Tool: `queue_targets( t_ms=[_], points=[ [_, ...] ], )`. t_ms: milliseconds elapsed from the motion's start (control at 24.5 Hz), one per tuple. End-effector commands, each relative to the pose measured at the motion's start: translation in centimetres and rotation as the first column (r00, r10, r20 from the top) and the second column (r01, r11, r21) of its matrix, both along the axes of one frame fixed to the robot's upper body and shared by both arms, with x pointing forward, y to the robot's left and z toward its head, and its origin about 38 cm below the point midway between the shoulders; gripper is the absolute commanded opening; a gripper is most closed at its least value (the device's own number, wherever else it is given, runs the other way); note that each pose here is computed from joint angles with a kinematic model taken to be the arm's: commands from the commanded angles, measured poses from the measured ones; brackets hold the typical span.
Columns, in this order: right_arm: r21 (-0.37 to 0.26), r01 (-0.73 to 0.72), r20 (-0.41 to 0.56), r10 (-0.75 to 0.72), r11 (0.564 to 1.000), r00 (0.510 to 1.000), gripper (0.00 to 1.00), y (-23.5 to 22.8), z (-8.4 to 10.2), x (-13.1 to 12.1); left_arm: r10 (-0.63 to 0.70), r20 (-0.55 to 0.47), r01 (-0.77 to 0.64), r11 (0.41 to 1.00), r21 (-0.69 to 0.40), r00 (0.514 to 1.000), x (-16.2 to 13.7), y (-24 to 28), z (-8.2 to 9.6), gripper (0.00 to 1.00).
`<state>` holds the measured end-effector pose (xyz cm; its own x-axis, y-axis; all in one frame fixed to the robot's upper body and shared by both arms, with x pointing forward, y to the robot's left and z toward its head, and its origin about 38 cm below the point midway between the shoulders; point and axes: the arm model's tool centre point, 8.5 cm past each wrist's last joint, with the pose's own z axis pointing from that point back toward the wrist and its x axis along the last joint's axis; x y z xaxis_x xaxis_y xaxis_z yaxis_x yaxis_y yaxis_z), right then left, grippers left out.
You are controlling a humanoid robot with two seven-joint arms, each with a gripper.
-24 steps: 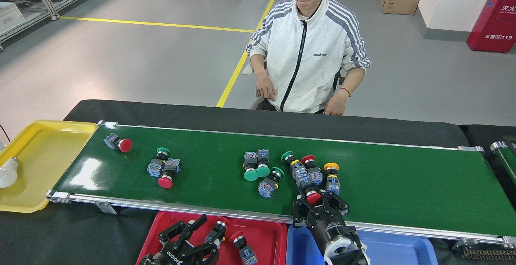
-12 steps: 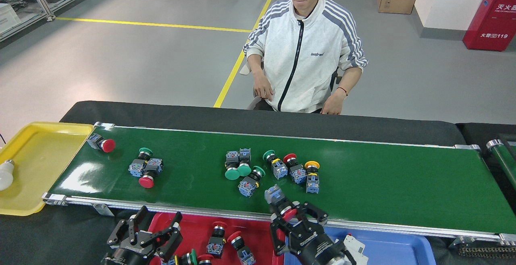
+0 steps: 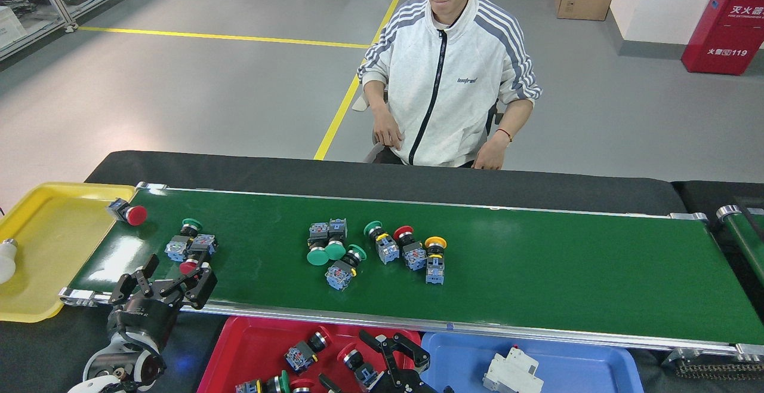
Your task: Pick switch part from conveyor to tray
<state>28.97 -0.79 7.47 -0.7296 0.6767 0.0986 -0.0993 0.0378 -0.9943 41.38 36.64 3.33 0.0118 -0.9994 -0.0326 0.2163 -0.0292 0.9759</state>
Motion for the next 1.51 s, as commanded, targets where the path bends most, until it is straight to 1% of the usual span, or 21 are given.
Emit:
queue_targets(
  t_ms=[0, 82, 163, 204, 286, 327, 408, 449, 490, 571, 612, 735, 857, 980, 1061, 1184, 1265, 1306, 1347, 1388, 1469],
  points=[
    [0.041, 0.112, 0.031, -0.113, 0.993, 0.993, 0.99, -1.1, 1.5, 1.8, 0.017, 0.034, -0.018, 1.000, 0.018, 0.999, 0.5, 1.3, 0.9, 1.00],
    [0.076, 0.238, 0.058, -0.243, 0.968, 0.968, 0.99, -3.3, 2.0, 3.4, 0.029, 0.017, -0.029, 0.999, 0.022, 0.999, 0.3, 2.0, 0.3, 1.00],
    [0.125, 0.357, 0.103, -0.370, 0.926, 0.923, 0.99, -6.5, 2.6, 4.9, 0.051, 0.000, -0.051, 0.998, 0.031, 0.999, 0.6, 2.9, 0.0, 0.99],
    [0.135, 0.406, 0.106, -0.421, 0.904, 0.901, 0.99, -8.0, 2.7, 5.5, 0.057, -0.010, -0.057, 0.998, 0.034, 0.998, 0.8, 3.3, -0.1, 0.94],
    [0.136, 0.493, 0.097, -0.507, 0.859, 0.857, 0.99, -11.2, 2.5, 6.4, 0.068, -0.027, -0.066, 0.997, 0.045, 0.997, 1.1, 4.5, -0.1, 0.72],
    [0.136, 0.525, 0.095, -0.538, 0.840, 0.837, 0.99, -12.4, 2.4, 6.7, 0.071, -0.037, -0.069, 0.996, 0.049, 0.997, 1.0, 5.1, -0.2, 0.63],
    [0.135, 0.604, 0.090, -0.617, 0.786, 0.782, 0.99, -15.3, 2.3, 7.3, 0.064, -0.043, -0.062, 0.996, 0.060, 0.997, 0.8, 6.3, 0.1, 0.46],
    [0.131, 0.638, 0.085, -0.650, 0.759, 0.756, 0.99, -16.7, 2.1, 7.4, 0.051, -0.045, -0.048, 0.997, 0.062, 0.998, 0.7, 6.5, 0.2, 0.29],
    [0.119, 0.664, 0.075, -0.674, 0.738, 0.735, 0.99, -17.8, 1.6, 7.5, 0.051, -0.048, -0.048, 0.997, 0.062, 0.998, 0.6, 6.5, 0.1, 0.17],
    [0.094, 0.695, 0.054, -0.701, 0.713, 0.711, 0.99, -19.1, 0.5, 7.0, 0.045, -0.048, -0.042, 0.997, 0.059, 0.998, 0.6, 6.5, 0.1, 0.10],
    [0.086, 0.708, 0.046, -0.712, 0.701, 0.700, 0.99, -19.7, 0.1, 6.7, 0.041, -0.050, -0.038, 0.998, 0.058, 0.998, 0.6, 6.4, 0.0, 0.08],
    [0.060, 0.723, 0.035, -0.725, 0.688, 0.688, 0.99, -20.8, -0.9, 5.8, 0.012, -0.047, -0.009, 0.999, 0.048, 0.999, 0.1, 5.7, -0.2, 0.08],
    [0.053, 0.740, 0.039, -0.741, 0.671, 0.670, 0.99, -21.8, -1.0, 5.6, -0.072, 0.009, 0.071, 0.997, 0.029, 0.997, -1.0, 4.4, 1.2, 0.08],
    [0.057, 0.747, 0.043, -0.749, 0.662, 0.661, 0.99, -22.3, -0.8, 5.7, -0.222, 0.059, 0.221, 0.975, 0.029, 0.973, -4.7, 1.5, 2.2, 0.08],
    [0.054, 0.756, 0.045, -0.758, 0.652, 0.651, 0.99, -22.9, -0.8, 5.6, -0.311, 0.048, 0.310, 0.951, 0.024, 0.949, -8.0, -1.0, 1.4, 0.08],
    [0.040, 0.760, 0.043, -0.761, 0.649, 0.647, 0.99, -23.3, -1.2, 5.1, -0.460, 0.045, 0.462, 0.887, -0.027, 0.887, -12.4, -6.0, 0.5, 0.09],
    [0.028, 0.761, 0.051, -0.761, 0.648, 0.647, 0.99, -23.8, -1.3, 4.5, -0.502, 0.031, 0.503, 0.863, -0.041, 0.864, -14.2, -7.9, 0.0, 0.10],
    [0.023, 0.761, 0.047, -0.761, 0.648, 0.647, 0.99, -23.8, -1.5, 3.9, -0.528, 0.017, 0.528, 0.848, -0.043, 0.849, -15.0, -9.1, -0.4, 0.14],
    [0.009, 0.763, 0.037, -0.762, 0.647, 0.646, 0.99, -23.8, -2.0, 2.9, -0.544, 0.010, 0.544, 0.838, -0.042, 0.839, -15.2, -10.0, -0.6, 0.23],
    [-0.005, 0.764, 0.025, -0.763, 0.645, 0.645, 0.99, -23.9, -2.5, 1.6, -0.541, 0.013, 0.541, 0.839, -0.052, 0.841, -15.2, -10.7, -0.9, 0.38],
    [-0.020, 0.765, 0.015, -0.765, 0.644, 0.644, 0.99, -24.0, -3.0, -0.2, -0.533, 0.025, 0.533, 0.844, -0.065, 0.846, -15.2, -11.3, -0.9, 0.52]
  ],
)
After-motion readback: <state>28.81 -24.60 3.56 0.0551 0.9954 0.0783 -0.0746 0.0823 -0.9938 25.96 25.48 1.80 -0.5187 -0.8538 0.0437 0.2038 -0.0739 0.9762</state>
